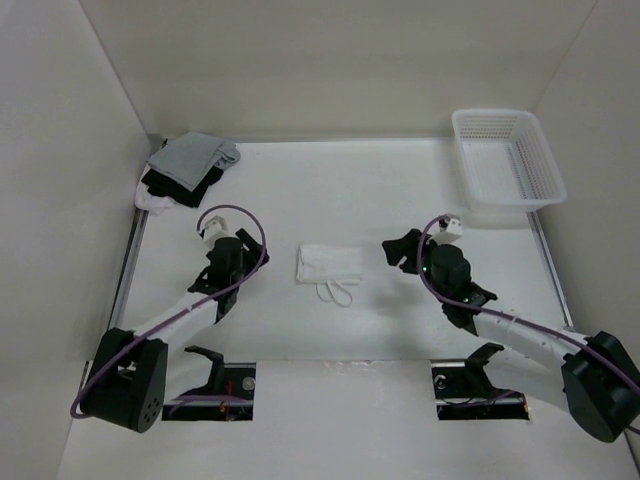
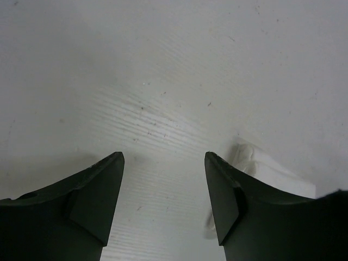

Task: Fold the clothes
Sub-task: Fold the tank top

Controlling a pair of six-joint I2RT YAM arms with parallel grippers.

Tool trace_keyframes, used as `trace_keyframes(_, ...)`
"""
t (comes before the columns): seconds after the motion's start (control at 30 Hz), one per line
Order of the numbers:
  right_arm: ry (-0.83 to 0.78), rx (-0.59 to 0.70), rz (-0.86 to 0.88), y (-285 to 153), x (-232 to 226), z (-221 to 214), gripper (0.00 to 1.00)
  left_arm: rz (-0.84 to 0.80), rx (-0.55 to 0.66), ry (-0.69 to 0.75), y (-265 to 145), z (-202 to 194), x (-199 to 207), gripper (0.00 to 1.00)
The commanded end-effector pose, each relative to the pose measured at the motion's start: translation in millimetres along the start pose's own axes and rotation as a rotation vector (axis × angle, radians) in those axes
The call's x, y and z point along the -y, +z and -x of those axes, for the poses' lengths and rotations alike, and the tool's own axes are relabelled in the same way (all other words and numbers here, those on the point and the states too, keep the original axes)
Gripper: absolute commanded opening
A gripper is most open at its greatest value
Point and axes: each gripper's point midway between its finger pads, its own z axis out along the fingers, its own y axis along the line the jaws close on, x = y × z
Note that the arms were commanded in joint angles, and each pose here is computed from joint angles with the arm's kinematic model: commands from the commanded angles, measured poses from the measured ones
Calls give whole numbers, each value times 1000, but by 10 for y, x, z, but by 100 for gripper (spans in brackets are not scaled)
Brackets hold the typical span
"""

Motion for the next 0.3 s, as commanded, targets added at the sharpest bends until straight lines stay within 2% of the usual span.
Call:
trace_keyframes(0.0,10,109,-67,0,221,163,67,8,24,-15,-94,50,-40,61)
trace_keyframes(0.17,25,92,-84,50,329,104,67,-6,-1,12,-83,5,37,59)
trace_keyframes(0.27,20,65,-78,92,321,42,67,-20,-15,25,-68,-33,110,62)
